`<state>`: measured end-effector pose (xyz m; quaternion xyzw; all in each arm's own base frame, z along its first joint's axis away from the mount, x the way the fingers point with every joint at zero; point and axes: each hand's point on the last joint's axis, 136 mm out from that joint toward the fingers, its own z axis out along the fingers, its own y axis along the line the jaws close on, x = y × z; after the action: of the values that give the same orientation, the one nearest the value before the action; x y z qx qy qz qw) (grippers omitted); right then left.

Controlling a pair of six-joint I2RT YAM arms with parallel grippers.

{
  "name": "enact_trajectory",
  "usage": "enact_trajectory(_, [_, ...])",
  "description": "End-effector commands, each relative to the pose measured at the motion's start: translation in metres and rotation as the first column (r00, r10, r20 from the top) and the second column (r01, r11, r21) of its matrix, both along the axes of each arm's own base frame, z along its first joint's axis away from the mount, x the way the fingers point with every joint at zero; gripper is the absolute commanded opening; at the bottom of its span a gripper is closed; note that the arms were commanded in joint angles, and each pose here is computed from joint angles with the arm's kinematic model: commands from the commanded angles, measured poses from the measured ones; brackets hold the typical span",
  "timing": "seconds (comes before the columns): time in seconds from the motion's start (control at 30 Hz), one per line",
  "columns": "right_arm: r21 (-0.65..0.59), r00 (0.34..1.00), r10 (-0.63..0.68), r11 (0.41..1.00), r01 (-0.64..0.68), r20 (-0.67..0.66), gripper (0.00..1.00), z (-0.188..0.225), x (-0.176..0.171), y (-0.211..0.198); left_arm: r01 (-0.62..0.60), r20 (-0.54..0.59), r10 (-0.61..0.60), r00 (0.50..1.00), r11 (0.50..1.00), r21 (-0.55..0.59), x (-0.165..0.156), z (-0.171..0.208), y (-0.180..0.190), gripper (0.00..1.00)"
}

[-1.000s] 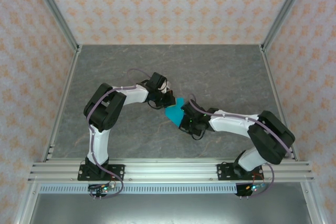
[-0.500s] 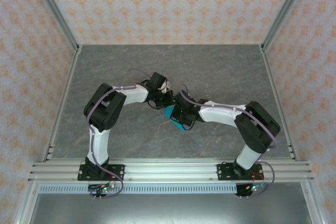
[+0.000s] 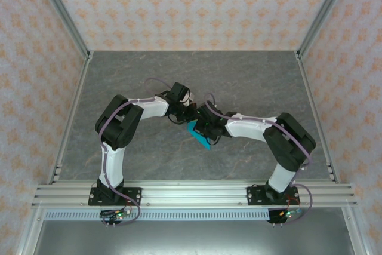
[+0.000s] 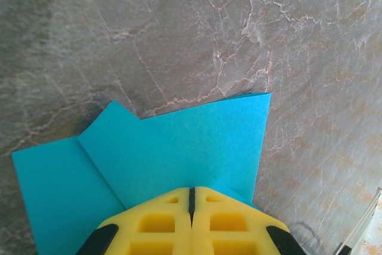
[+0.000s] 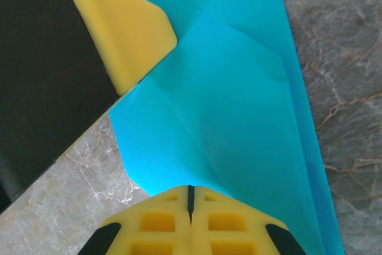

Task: Fold a paper plane with a square sheet of paper (fold left side to right side)
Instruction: Fourth fold the wing at the center of the table.

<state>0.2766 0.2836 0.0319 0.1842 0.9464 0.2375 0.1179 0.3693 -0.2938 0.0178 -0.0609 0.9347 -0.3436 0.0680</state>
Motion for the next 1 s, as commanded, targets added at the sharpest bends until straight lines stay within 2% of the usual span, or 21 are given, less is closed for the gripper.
enact_trajectory(0.0, [-0.033,0.998,-0.054,0.998,0.053,-0.02,0.0,-0.013,0.001,-0.012,-0.033,-0.043,0.039,0.998,0.989,0.142,-0.008,-0.032,0.025,0.04])
enact_trajectory(0.37, [-0.071,0.981,-0.079,0.995,0.067,-0.175,0.0,-0.045,-0.034,-0.029,-0.031,-0.045,0.038,0.998,0.989,0.146,-0.01,-0.032,0.025,0.04])
enact_trajectory(0.8, [-0.101,0.959,-0.05,0.995,0.023,-0.28,0.0,-0.055,-0.087,-0.05,-0.031,-0.046,0.038,0.998,0.987,0.156,-0.009,-0.033,0.027,0.04])
enact_trajectory(0.97, [-0.11,0.954,-0.073,0.993,0.043,-0.292,0.0,-0.055,-0.103,-0.063,-0.03,-0.047,0.038,0.998,0.987,0.159,-0.01,-0.033,0.027,0.04])
